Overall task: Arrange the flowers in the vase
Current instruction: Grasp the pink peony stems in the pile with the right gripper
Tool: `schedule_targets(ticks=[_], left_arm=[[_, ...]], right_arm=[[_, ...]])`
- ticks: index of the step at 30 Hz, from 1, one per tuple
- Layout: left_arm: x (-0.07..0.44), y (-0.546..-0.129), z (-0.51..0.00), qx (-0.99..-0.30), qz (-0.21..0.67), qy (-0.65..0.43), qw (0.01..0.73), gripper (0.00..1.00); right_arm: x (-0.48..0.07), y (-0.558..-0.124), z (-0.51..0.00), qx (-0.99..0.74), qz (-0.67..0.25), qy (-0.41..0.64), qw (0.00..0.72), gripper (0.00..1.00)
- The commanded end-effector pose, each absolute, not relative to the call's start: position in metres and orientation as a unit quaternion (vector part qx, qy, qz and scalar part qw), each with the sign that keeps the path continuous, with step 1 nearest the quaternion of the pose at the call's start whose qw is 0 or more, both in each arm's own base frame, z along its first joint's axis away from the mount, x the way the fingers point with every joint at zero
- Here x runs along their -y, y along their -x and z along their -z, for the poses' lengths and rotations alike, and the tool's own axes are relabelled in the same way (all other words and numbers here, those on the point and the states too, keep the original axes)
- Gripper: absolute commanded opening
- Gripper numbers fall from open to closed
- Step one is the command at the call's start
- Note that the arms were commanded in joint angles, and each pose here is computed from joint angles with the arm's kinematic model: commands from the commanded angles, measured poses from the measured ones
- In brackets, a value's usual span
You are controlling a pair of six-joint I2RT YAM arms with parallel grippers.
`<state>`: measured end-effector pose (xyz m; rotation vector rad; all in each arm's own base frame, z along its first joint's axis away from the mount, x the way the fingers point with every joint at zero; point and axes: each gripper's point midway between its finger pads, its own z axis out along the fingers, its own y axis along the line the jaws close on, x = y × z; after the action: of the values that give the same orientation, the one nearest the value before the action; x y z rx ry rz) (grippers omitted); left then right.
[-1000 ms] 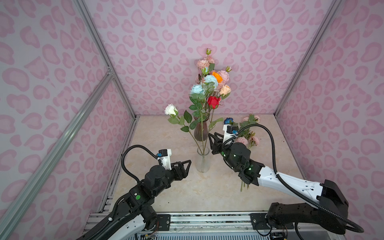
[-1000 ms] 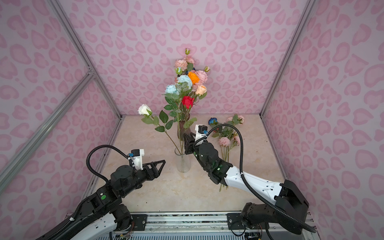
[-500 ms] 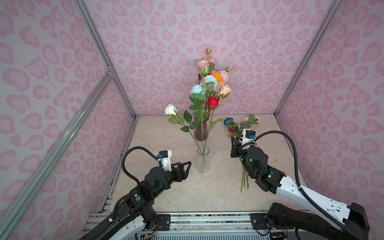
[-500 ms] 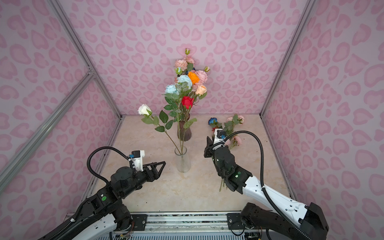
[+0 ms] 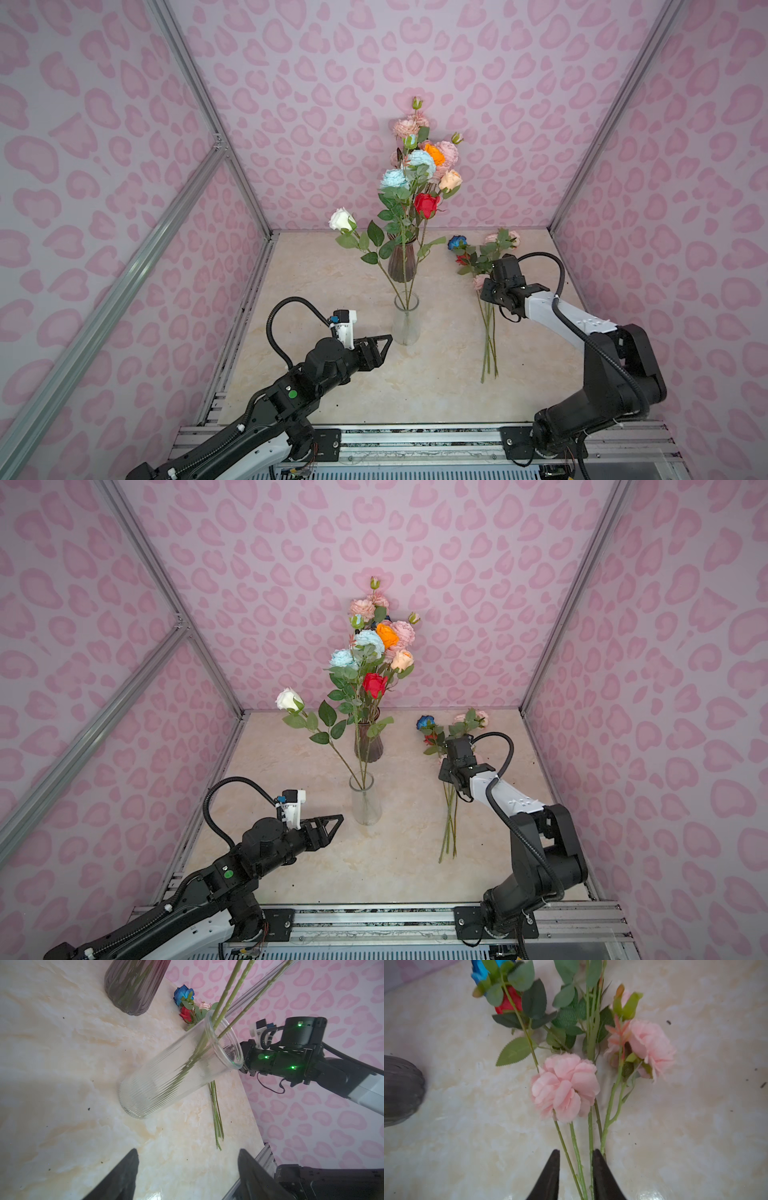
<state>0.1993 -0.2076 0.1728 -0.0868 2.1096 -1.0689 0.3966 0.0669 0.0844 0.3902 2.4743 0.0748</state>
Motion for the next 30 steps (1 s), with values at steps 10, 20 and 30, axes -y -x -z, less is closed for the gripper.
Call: schedule_targets(ticks=[10,20,30], left_arm=[[0.207,-0.200,-0.179,-0.809,0.436,0.051,0.391,0.77],[0.207,-0.200,-0.182,-0.811,0.430,0.047,0.393,0.77],[0.206,-0.202,-0.195,-0.806,0.430,0.039,0.405,0.77]], right_arm=[[-0.061,-0.387,-0.028,-0.963,0.007,-0.132,0.235,0.26],[-0.072,-0.394,-0.075,-0.942,-0.041,-0.131,0.307,0.02],[-0.092,-0.389,-0.193,-0.870,-0.122,-0.115,0.463,0.01]])
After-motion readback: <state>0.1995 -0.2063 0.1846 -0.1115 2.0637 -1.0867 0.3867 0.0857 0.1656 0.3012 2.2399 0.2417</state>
